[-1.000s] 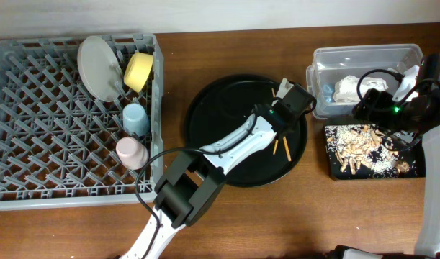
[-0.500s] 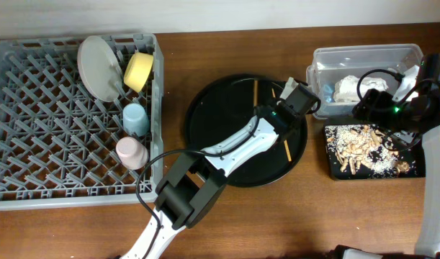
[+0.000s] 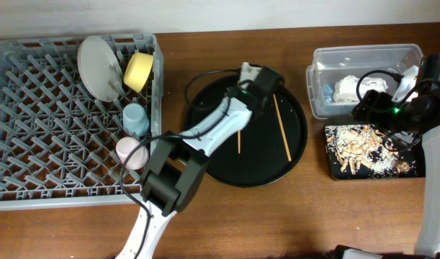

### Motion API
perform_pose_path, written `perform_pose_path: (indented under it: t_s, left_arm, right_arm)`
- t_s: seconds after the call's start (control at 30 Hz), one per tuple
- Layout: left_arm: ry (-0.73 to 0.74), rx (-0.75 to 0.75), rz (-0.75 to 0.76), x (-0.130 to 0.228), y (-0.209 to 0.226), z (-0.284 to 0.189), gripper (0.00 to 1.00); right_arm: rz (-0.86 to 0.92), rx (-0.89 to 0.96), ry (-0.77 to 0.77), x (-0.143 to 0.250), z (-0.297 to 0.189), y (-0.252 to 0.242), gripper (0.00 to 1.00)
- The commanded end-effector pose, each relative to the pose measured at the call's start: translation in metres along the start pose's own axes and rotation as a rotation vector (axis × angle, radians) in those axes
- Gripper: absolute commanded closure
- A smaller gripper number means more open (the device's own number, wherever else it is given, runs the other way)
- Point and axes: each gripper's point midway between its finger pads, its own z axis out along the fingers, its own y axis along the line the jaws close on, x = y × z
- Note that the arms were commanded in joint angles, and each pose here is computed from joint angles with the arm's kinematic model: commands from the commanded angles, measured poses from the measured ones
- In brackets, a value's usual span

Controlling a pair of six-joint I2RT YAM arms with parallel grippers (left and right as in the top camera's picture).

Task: Sort waste into correct bins and load items into the dishwasher rack
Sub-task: 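Grasp one chopstick with the left gripper and lift it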

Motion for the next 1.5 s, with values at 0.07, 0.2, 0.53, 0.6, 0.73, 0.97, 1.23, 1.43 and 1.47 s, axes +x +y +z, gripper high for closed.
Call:
perform_pose_path:
  t_s: [0.07,0.2,0.53,0.6,0.73,0.97,1.23,1.43,1.47]
  left_arm:
    - [0.123,0.151,-0.053,0.012,-0.002,0.005,0.76]
    - [0.165,0.147,-0.035,0.023,-0.002,0.003,0.75]
    - [0.238,0.112,-0.012,0.041,0.008,0.001,0.74]
    - [0.246,0.109,-0.009,0.044,0.008,0.002,0.74]
    - [0.278,0.118,0.004,0.056,0.003,0.008,0.74]
    - [0.322,0.134,0.011,0.072,-0.003,0.018,0.75]
    - [0.323,0.134,0.011,0.072,-0.003,0.018,0.99]
    - [0.312,0.139,0.008,0.069,-0.004,0.019,1.00]
    - [0.306,0.142,0.006,0.067,-0.005,0.018,0.99]
  right_arm:
    - [-0.015,0.004,-0.005,-0.001,-0.001,0.000,0.17]
    - [-0.015,0.004,-0.007,-0.002,-0.001,0.000,0.17]
    - [-0.015,0.004,-0.007,-0.002,-0.001,0.000,0.17]
    - [-0.015,0.004,-0.007,-0.002,-0.001,0.000,0.17]
    - [-0.015,0.004,-0.007,-0.002,-0.001,0.000,0.17]
    - [-0.015,0.004,-0.007,-0.002,-0.001,0.000,0.17]
    - [-0.015,0.004,-0.007,-0.002,-0.001,0.000,0.17]
    - [-0.015,0.004,-0.007,-0.002,-0.001,0.000,0.17]
    - [-0.015,0.004,-0.007,-0.002,-0.001,0.000,0.17]
